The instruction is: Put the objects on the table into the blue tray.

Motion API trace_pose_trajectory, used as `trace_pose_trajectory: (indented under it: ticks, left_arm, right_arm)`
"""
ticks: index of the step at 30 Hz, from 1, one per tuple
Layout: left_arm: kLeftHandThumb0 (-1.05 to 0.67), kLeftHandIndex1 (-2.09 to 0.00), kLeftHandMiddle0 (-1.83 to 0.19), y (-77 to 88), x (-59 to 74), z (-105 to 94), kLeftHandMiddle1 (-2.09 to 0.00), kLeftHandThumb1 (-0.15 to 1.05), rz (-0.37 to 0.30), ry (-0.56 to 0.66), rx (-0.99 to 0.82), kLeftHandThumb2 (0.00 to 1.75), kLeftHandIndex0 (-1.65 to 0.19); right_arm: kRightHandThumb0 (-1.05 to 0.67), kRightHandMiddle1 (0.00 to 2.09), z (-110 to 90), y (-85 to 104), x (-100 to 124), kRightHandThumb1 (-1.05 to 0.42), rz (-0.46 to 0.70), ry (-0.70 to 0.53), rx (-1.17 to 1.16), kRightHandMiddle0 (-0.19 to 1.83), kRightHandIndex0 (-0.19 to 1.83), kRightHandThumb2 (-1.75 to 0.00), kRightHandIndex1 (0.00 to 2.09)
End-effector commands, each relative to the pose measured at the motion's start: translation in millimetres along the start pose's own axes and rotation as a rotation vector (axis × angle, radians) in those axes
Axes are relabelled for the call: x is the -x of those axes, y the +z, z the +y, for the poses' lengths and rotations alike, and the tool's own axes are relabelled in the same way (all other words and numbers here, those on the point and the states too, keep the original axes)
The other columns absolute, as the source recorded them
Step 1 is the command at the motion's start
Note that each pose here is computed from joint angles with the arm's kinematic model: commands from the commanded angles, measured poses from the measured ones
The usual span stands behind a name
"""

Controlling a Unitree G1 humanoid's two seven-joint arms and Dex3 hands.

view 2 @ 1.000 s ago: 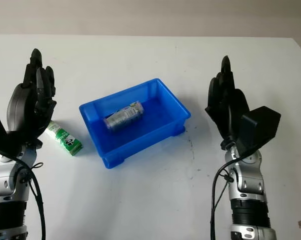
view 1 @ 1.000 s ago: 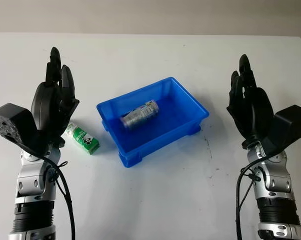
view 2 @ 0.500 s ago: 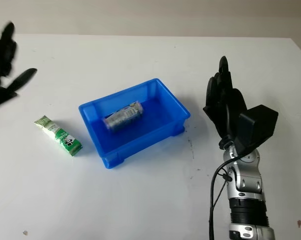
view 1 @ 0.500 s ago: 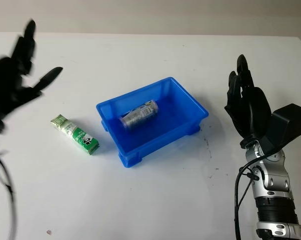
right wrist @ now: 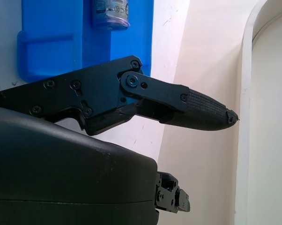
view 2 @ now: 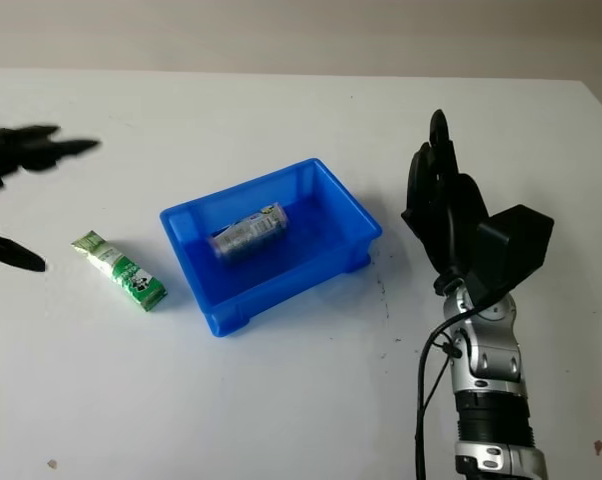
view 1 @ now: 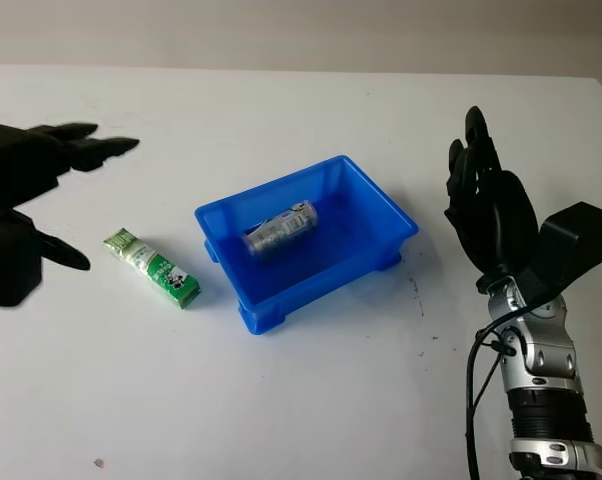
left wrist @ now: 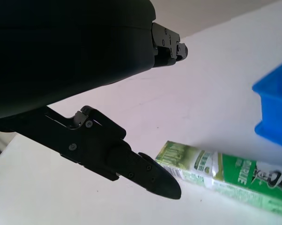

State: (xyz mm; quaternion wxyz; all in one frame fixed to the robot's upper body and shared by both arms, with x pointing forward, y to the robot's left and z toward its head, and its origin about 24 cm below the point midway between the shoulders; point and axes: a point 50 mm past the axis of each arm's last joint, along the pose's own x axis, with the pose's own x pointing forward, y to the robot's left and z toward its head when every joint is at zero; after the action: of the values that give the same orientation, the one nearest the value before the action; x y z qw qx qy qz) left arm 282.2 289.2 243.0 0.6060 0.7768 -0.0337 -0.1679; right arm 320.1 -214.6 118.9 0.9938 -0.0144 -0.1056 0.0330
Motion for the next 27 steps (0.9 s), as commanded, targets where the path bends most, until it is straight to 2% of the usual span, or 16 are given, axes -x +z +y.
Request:
trace_pose_trajectory:
  ticks: [1, 10, 16, 21, 27]
  left_arm:
    - [-0.57, -0.04, 0.0, 2.5, -4.0, 3.6, -0.05, 0.8, -0.005, 0.005, -0.045, 0.06, -0.02]
    - [-0.58, -0.05, -0.02, 16.9, -26.0, -20.3, -0.05, 0.82, -0.083, -0.047, -0.014, 0.06, -0.03]
    - [-0.52, -0.07, -0.05, 27.8, -40.6, -34.3, -0.07, 0.87, -0.123, -0.041, 0.013, 0.07, -0.07]
    - [-0.48, -0.1, -0.14, 29.6, -49.1, -46.7, -0.08, 0.91, -0.163, -0.019, 0.027, 0.07, -0.16]
    - [-0.49, -0.11, -0.19, 30.4, -56.1, -57.4, -0.08, 0.93, -0.165, -0.03, 0.02, 0.06, -0.2]
  right_arm:
    - [-0.79, 0.0, -1.5, 5.5, -2.1, -1.05, -0.03, -0.003, 0.003, -0.19, -0.19, -0.71, 0.0]
    - [-0.79, 0.0, -6.2, 4.3, 1.4, -1.05, -0.027, -0.015, 0.001, -0.19, -0.19, -0.7, 0.0]
    - [-0.78, 0.0, -5.8, 3.5, 2.8, -1.05, -0.026, -0.013, 0.002, -0.19, -0.19, -0.7, 0.0]
    - [-0.77, 0.0, -7.3, 3.0, 5.3, -1.05, -0.029, -0.021, -0.002, -0.19, -0.19, -0.7, 0.0]
    - [-0.77, 0.0, -7.9, 3.2, 8.3, -1.05, -0.032, -0.018, -0.021, -0.19, -0.19, -0.69, 0.0]
